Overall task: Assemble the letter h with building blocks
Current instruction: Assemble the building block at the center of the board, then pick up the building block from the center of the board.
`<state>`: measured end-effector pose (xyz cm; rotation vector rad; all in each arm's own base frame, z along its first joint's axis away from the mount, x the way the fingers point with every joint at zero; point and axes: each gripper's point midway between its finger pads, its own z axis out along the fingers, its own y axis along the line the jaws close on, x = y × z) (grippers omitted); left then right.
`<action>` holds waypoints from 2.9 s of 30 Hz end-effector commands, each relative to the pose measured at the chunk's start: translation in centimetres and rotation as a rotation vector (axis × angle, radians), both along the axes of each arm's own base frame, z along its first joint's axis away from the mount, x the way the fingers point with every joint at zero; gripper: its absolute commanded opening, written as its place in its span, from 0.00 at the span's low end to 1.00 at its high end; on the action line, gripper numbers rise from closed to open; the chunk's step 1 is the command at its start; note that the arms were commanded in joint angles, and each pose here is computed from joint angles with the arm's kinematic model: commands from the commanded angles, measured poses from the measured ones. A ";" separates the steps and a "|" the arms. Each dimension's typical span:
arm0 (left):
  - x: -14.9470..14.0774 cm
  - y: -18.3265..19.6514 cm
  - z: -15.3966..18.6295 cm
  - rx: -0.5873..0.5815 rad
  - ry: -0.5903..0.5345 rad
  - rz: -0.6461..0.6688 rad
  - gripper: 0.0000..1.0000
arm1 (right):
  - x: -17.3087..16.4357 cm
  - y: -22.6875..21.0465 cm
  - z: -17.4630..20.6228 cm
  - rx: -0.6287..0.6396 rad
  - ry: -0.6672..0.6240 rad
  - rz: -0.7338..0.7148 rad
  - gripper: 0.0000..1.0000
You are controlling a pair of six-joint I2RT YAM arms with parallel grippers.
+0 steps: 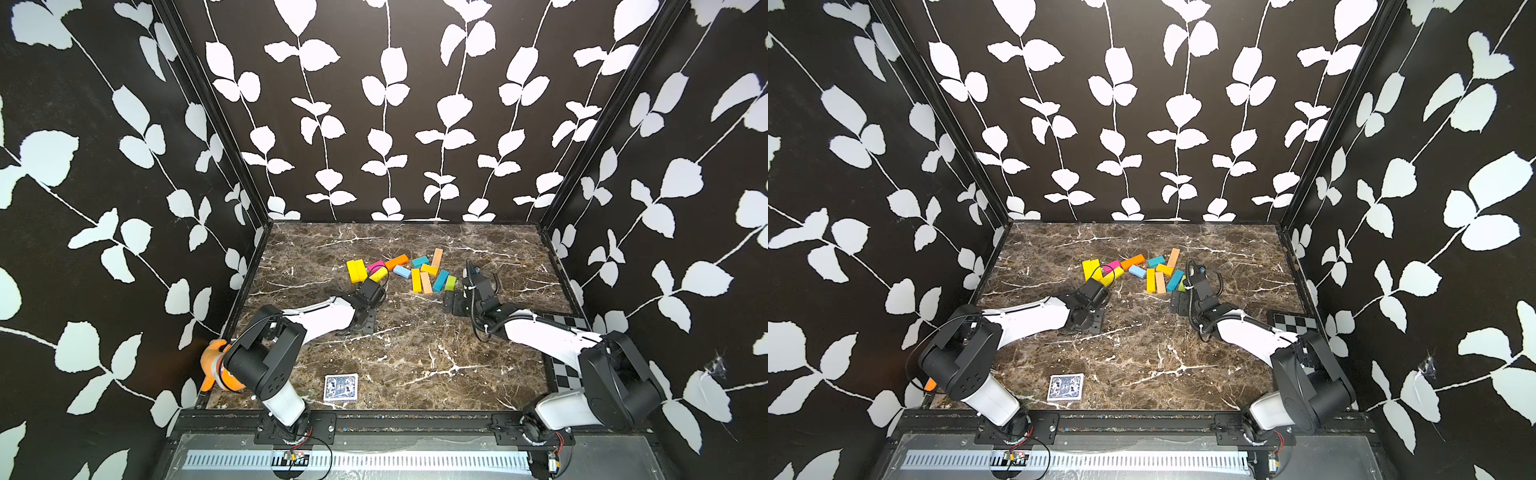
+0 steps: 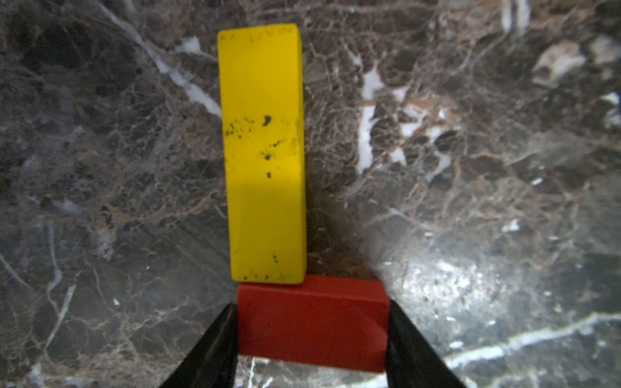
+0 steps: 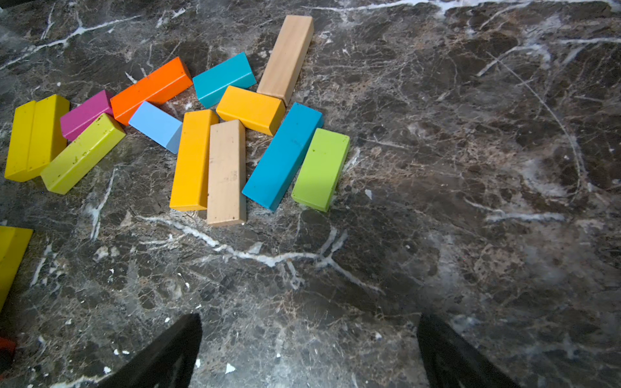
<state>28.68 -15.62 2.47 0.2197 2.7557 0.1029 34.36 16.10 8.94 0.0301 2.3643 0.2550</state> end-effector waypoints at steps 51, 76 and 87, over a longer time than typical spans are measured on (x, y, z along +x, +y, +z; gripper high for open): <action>8.8 -2.9 6.2 0.002 -0.194 -0.052 0.91 | 0.6 0.0 0.3 0.019 -0.012 -0.010 0.99; 19.4 -7.3 8.6 -0.206 -0.246 -0.041 0.83 | 0.6 0.1 0.1 0.028 -0.004 -0.016 0.99; 22.7 -7.7 6.2 -0.259 -0.278 0.144 0.79 | 0.5 -0.1 0.2 0.025 -0.009 -0.021 0.99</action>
